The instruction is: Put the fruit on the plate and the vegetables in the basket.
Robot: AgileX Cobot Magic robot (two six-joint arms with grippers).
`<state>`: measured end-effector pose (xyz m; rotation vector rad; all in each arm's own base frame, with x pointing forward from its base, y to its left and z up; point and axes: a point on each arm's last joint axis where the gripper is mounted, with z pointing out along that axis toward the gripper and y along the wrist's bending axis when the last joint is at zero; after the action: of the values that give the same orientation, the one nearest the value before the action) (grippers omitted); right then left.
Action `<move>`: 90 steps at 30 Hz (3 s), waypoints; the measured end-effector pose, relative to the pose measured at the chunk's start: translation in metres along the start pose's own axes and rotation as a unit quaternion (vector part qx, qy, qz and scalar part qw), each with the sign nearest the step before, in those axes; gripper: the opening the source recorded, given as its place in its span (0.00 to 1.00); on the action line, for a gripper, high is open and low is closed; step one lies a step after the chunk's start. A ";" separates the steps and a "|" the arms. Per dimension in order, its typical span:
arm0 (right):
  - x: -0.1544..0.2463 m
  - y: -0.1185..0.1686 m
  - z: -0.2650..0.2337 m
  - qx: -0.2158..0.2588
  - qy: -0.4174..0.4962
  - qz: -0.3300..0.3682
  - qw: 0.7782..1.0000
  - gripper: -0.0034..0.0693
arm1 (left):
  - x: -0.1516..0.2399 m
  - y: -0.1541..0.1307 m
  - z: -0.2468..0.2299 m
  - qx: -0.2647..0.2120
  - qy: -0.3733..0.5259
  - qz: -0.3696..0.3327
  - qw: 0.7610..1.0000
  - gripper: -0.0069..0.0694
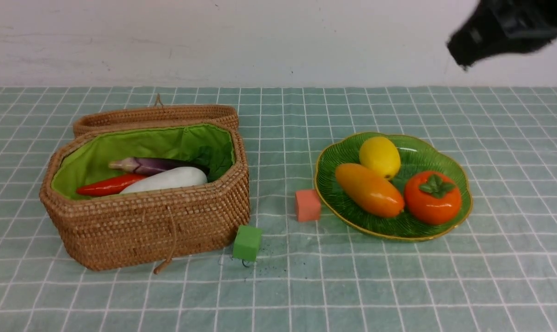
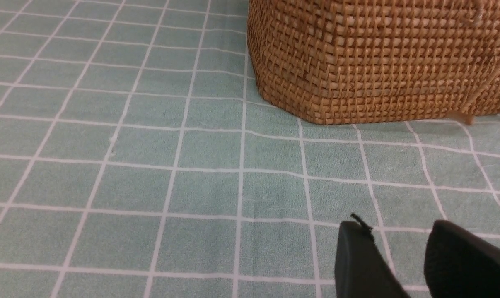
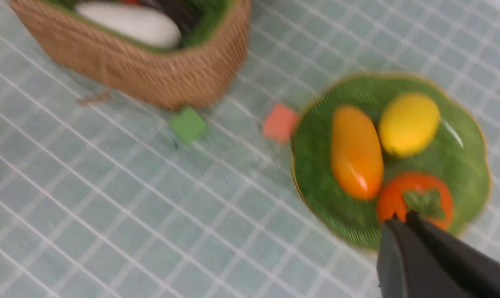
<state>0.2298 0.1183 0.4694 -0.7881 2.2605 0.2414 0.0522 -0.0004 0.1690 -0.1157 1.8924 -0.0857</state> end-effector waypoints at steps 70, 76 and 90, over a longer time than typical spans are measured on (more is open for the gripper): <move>0.358 0.029 0.067 0.282 -0.217 0.164 0.920 0.11 | 0.000 0.000 0.000 0.000 0.000 0.000 1.000 0.40; 0.358 0.029 0.067 0.282 -0.217 0.164 0.920 0.12 | 0.000 0.000 0.000 0.000 0.000 0.001 1.000 0.40; 0.358 0.029 0.067 0.282 -0.217 0.164 0.920 0.15 | 0.000 0.000 0.000 0.000 0.000 0.001 1.000 0.40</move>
<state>0.0523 -0.0008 0.1734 -0.0364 1.8736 -0.0827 0.0522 -0.0004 0.1689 -0.1144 1.8931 -0.0836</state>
